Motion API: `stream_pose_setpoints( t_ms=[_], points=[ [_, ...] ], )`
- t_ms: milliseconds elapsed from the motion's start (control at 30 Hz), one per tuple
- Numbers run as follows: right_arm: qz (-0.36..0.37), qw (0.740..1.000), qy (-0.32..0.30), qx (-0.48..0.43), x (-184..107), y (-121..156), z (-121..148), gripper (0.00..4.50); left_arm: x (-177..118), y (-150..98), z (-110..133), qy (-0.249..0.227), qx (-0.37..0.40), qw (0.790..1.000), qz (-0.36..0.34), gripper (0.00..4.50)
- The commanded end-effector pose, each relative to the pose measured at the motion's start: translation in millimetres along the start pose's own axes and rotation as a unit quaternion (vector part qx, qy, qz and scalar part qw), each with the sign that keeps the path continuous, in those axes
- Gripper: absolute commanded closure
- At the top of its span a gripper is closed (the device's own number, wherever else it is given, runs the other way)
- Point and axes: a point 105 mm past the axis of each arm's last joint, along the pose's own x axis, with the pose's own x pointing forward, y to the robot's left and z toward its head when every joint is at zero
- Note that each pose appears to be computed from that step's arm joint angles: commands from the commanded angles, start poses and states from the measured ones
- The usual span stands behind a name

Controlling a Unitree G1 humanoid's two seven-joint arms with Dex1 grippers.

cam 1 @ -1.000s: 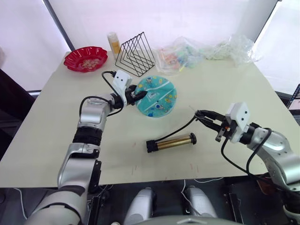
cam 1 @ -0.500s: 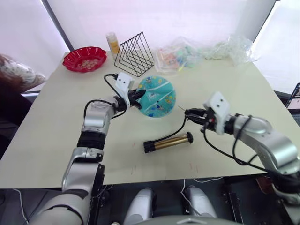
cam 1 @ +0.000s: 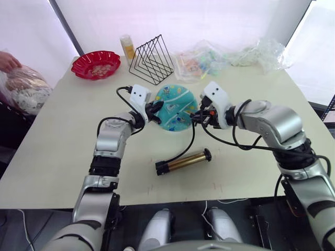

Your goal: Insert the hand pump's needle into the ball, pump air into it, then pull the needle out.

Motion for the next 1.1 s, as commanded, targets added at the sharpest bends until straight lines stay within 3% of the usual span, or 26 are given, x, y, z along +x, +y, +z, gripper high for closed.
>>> stream_pose_setpoints(
  t_ms=[33, 667, 1100],
  points=[
    [0.002, 1.0, 0.019, -0.009, 9, -2, 14, 4.18, -2, -3, -1, -0.001, 0.003, 1.0, -0.001, 4.48],
    [0.006, 0.995, 0.096, 0.024, 35, -13, 33, 4.18, 0, -7, -8, 0.004, 0.002, 1.0, -0.007, 4.48],
    [0.014, 0.991, 0.135, -0.006, 44, -16, 41, 4.18, 2, -11, -9, 0.006, 0.007, 1.0, -0.015, 4.48]
  ],
)
